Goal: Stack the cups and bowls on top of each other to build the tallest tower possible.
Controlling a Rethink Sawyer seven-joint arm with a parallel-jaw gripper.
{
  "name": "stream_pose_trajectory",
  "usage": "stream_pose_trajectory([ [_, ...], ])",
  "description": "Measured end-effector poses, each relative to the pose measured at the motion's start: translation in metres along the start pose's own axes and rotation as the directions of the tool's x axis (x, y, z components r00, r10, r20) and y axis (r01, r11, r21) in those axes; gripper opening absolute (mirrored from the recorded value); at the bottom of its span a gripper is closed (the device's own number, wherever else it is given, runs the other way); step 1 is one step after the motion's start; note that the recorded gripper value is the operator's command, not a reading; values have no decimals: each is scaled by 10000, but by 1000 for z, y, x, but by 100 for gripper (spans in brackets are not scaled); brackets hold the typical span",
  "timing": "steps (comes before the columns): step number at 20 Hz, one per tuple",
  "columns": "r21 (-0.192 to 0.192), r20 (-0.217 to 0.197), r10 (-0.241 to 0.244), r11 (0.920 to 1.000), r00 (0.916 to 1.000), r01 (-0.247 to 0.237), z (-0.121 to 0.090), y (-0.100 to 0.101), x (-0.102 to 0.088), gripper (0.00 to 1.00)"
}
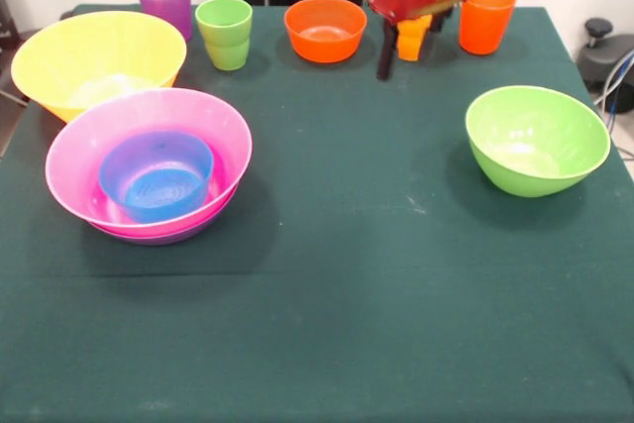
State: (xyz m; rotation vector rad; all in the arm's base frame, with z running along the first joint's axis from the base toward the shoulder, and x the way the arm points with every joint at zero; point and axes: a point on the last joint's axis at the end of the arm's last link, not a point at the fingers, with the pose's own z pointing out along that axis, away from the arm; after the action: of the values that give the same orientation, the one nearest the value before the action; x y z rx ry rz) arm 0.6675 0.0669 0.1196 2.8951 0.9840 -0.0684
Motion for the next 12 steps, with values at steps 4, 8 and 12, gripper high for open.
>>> stream_pose_trajectory([
  [4,31,-72,146,9999,9999,-146,-9,1,-7,100],
  [8,13,-121,67,10000,9999,-66,-13,-4,-3,100],
  [12,22,-95,-106,9999,9999,106,-11,-15,2,100],
])
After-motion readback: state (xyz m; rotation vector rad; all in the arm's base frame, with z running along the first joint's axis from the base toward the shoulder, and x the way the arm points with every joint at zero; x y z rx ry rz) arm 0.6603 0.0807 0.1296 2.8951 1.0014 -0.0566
